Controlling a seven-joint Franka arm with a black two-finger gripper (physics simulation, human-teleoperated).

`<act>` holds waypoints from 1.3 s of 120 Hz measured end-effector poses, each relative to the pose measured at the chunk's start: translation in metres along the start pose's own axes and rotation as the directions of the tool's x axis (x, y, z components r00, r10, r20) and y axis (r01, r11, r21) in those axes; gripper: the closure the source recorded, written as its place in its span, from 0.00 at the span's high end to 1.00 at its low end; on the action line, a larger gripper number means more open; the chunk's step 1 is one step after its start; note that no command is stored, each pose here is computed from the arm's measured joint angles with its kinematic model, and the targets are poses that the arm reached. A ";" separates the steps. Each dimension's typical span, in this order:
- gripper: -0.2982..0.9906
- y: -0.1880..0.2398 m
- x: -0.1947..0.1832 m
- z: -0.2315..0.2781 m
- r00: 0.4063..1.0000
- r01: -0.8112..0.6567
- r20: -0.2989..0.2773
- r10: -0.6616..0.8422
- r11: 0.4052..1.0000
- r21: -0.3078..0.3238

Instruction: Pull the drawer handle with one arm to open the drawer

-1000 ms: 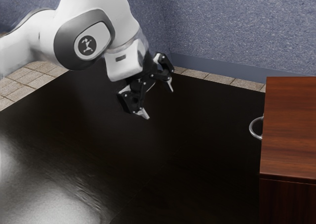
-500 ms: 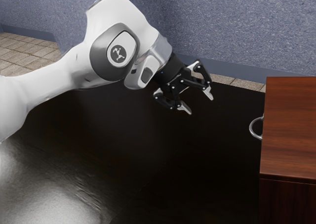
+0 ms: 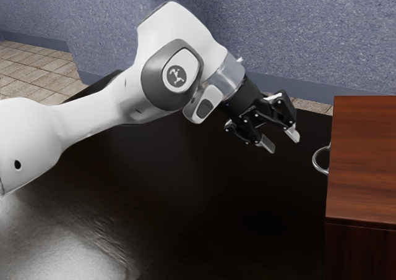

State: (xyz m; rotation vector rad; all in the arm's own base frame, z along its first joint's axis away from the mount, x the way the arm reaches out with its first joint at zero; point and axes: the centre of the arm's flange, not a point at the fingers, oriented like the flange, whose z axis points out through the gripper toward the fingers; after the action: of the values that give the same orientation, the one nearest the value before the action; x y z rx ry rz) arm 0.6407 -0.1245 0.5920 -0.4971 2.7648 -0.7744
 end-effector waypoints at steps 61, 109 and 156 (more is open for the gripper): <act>0.47 0.005 -0.003 0.040 0.997 -0.012 -0.072 0.017 0.998 0.066; 0.38 -0.004 -0.001 0.060 0.994 0.005 -0.108 0.007 0.994 0.106; 0.19 0.007 -0.004 0.056 0.996 -0.001 -0.089 0.008 0.997 0.074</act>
State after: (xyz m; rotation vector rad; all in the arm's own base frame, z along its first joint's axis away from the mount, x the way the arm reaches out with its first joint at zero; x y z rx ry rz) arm 0.6592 -0.1436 0.5423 -0.4519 2.8053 -0.9157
